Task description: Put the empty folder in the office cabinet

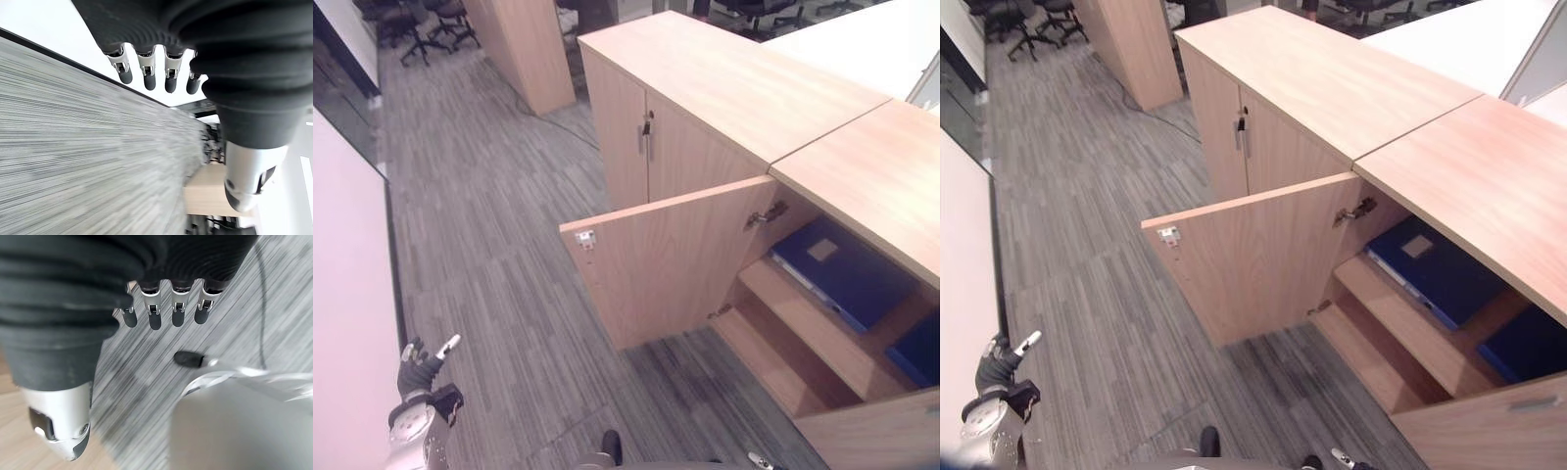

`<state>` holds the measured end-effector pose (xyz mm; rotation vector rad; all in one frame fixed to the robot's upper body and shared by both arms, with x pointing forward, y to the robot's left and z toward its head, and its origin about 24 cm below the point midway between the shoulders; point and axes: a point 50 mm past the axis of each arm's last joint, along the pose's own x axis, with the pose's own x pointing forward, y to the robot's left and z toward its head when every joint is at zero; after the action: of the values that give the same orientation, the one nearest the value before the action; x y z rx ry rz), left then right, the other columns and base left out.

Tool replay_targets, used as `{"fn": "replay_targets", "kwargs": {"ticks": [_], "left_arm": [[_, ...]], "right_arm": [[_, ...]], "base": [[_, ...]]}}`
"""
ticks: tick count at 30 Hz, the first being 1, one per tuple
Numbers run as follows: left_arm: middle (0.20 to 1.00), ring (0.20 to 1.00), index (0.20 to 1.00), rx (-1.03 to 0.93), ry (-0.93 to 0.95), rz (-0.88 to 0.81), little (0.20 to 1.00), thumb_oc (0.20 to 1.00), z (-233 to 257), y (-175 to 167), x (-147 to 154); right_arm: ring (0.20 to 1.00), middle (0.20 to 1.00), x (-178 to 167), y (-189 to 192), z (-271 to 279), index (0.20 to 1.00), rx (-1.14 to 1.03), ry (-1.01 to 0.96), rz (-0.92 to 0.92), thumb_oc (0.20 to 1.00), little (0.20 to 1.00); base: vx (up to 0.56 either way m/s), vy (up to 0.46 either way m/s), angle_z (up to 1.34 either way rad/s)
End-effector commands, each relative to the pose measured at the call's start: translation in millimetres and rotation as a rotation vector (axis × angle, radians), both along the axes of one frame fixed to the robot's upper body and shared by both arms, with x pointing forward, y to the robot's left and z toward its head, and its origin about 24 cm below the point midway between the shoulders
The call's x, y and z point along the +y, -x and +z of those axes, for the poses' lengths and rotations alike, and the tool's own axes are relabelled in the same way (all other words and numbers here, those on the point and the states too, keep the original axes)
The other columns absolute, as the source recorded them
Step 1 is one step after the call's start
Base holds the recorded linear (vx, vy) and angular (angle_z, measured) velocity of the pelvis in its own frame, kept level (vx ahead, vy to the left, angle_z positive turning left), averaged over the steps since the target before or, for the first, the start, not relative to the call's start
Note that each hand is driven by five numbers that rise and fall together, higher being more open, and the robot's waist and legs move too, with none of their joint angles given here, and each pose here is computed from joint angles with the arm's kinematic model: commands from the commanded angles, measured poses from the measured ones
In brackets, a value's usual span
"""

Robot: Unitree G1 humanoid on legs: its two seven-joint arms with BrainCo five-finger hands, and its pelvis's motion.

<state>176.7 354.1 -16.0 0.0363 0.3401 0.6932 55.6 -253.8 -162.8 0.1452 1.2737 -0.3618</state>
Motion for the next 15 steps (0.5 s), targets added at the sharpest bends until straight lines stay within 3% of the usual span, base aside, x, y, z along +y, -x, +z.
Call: {"fn": "replay_targets", "kwargs": {"ticks": [1,6,15], "left_arm": [[1.000,1.000,1.000,-0.009,-0.194,-0.005,1.000,1.000,34.9,-9.5,32.3],[1.000,1.000,1.000,0.006,-0.252,-0.063,1.000,1.000,50.3,-25.7,39.5],[1.000,1.000,1.000,-0.028,-0.301,-0.307,1.000,1.000,76.5,-79.4,16.5]], "right_arm": [[1.000,1.000,7.0,-4.8,-1.8,1.000,0.011,-0.028,0.003,1.000,1.000],[1.000,1.000,5.2,-6.2,-1.0,1.000,0.002,-0.031,0.003,1.000,1.000],[1.000,1.000,-6.8,-7.5,2.4,1.000,0.003,-0.009,0.005,1.000,1.000]], "base": [[0.03,0.072,-0.14],[0.04,0.053,-0.16],[0.01,0.014,-0.06]]}}
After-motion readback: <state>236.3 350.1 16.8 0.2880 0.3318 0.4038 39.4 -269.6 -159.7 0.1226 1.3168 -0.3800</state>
